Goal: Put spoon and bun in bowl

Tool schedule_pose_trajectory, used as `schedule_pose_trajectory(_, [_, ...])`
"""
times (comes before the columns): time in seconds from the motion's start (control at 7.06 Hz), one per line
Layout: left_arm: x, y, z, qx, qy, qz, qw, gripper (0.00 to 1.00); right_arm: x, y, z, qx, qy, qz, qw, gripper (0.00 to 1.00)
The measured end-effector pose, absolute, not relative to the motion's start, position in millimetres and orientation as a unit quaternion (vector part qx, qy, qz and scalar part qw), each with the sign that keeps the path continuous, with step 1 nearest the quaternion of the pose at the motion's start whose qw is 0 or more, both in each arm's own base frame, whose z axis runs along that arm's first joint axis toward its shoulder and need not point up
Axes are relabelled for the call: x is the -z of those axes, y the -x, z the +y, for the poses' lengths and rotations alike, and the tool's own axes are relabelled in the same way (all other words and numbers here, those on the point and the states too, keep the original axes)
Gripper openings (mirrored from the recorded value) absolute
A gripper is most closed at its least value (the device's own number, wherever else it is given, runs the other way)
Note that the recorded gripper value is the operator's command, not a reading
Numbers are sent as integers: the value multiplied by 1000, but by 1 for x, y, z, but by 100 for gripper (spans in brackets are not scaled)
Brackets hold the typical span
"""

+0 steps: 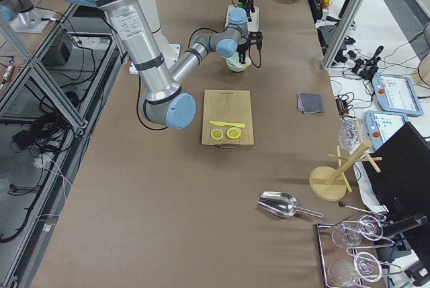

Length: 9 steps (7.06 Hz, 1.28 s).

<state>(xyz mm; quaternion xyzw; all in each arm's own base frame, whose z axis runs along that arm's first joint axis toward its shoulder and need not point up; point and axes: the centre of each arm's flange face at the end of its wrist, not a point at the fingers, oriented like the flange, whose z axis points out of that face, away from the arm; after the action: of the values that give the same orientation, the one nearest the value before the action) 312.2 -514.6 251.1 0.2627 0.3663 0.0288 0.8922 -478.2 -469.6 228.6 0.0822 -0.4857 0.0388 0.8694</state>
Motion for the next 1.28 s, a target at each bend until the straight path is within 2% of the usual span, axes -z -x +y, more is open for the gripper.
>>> schedule_pose_trajectory(0.14, [-279,-257,-527,-52,-261,364,893,98,-221,496,-458,-44,-81,-487,869,0])
schedule_pose_trajectory(0.28, [-299,-212,-536,-54,-256,371,891,98,-214,510,-447,-46,-83,-487,868,96])
schedule_pose_trajectory(0.42, [-312,-186,-538,-51,-249,379,890,98,-206,519,-443,-51,-86,-487,868,100])
schedule_pose_trajectory(1.28, [-326,-168,-538,-55,-262,386,883,98,-178,507,-442,-50,-104,-462,879,100])
